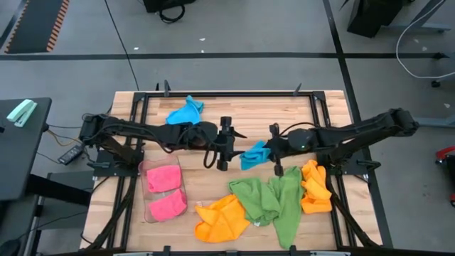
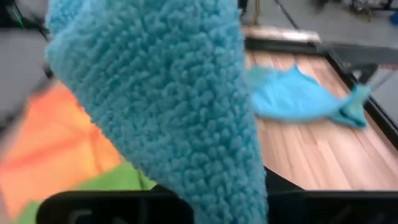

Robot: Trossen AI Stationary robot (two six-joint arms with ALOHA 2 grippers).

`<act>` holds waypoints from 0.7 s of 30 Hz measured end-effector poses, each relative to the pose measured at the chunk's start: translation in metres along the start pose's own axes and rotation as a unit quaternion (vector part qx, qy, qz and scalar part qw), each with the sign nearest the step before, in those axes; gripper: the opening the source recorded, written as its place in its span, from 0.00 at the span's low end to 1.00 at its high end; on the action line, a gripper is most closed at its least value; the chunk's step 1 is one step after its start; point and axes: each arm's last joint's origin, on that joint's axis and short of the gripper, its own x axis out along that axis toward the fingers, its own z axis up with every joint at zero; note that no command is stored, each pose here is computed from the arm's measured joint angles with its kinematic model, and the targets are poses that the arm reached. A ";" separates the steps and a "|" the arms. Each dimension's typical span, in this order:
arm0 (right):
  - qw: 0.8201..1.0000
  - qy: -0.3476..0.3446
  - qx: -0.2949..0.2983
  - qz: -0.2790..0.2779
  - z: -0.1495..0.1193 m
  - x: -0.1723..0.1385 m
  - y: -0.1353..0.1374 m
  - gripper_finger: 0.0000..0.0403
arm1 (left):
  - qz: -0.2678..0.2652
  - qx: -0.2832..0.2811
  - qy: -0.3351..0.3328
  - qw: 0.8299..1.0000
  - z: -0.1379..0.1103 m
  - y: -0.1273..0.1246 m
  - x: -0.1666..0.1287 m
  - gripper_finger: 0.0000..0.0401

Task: Fold microfiber towels
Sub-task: Put the bottom blue microfiber cloth into the transparent bin

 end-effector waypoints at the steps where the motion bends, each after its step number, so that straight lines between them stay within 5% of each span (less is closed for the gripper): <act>1: 1.000 -0.012 0.013 0.005 0.003 -0.003 0.000 0.10 | 0.001 -0.001 -0.006 1.000 0.002 0.000 -0.001 0.61; 8: 0.977 -0.127 0.171 0.010 0.027 -0.036 -0.014 0.10 | 0.016 -0.018 -0.049 0.998 0.016 0.008 -0.018 0.65; 15: 0.962 -0.185 0.195 0.042 0.037 -0.064 -0.020 0.10 | 0.007 -0.054 -0.079 0.995 0.022 0.015 -0.024 0.64; 21: 0.959 -0.209 0.192 0.016 0.041 -0.066 -0.022 0.10 | 0.014 -0.147 -0.132 0.980 0.027 0.028 -0.025 0.69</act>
